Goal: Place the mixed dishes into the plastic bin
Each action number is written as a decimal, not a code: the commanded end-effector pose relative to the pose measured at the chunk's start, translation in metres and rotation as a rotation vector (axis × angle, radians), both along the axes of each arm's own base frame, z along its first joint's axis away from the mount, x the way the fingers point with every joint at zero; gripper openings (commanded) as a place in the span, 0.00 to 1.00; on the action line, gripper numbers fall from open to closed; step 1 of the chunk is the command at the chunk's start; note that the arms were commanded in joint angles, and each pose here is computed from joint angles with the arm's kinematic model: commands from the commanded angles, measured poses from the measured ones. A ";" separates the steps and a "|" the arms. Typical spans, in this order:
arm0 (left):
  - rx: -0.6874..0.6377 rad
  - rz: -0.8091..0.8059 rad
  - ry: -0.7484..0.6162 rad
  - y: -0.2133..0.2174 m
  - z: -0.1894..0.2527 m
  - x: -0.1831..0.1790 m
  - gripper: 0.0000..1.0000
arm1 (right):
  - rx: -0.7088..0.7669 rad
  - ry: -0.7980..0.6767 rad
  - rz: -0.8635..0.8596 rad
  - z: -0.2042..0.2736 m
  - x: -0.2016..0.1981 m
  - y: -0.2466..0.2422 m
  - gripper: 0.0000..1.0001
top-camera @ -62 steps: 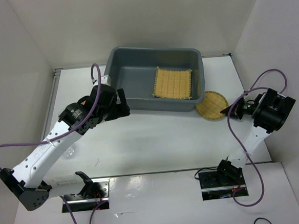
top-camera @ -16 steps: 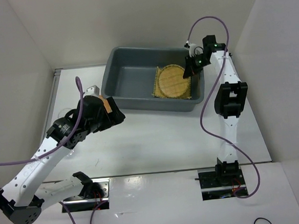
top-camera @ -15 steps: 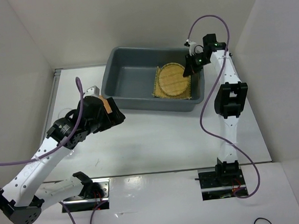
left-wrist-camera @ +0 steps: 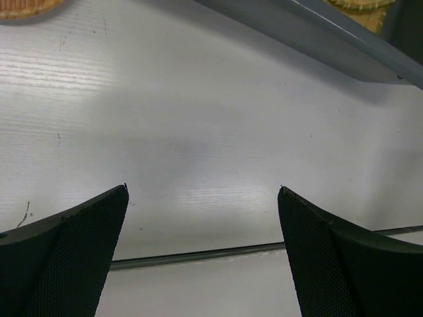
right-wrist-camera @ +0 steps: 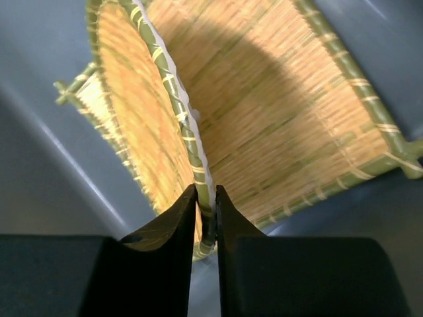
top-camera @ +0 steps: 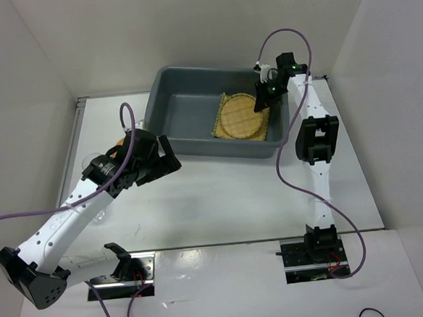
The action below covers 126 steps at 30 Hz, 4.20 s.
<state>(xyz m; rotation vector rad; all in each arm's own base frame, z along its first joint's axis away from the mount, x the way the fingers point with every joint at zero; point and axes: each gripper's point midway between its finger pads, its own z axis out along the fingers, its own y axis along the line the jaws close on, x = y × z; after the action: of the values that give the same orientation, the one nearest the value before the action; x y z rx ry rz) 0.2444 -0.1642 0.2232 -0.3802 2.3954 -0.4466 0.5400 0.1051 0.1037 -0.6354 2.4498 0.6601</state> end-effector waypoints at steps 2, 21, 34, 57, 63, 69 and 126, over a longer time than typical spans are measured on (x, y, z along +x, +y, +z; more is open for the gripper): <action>-0.021 -0.006 -0.037 -0.002 0.016 0.009 1.00 | -0.197 -0.019 -0.093 -0.041 0.024 -0.028 0.32; 0.344 0.153 -0.106 0.077 0.021 0.050 1.00 | -0.081 -0.428 -0.156 0.174 0.031 -0.038 0.85; -0.445 0.607 0.026 0.055 -0.089 0.086 1.00 | 0.039 -0.145 0.002 0.140 -0.146 -0.045 0.93; -0.760 1.226 -0.325 0.117 -0.174 0.095 1.00 | 0.032 -0.068 -0.196 0.078 -0.253 -0.081 0.91; -0.846 1.283 -0.282 0.107 -0.197 0.108 1.00 | 0.041 -0.057 -0.223 0.080 -0.256 -0.095 0.91; -0.887 1.307 -0.282 0.101 -0.204 0.127 0.99 | 0.038 -0.051 -0.247 0.086 -0.259 -0.103 0.91; -0.833 1.055 -0.781 0.134 0.101 0.168 0.00 | 0.077 -0.042 -0.282 0.073 -0.256 -0.104 0.91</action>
<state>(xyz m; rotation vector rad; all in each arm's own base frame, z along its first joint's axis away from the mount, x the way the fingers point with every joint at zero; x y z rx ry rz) 0.4071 -0.0375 0.2428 -1.5909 1.0396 -0.7396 0.2773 0.0010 0.1708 -0.2534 2.4518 0.6179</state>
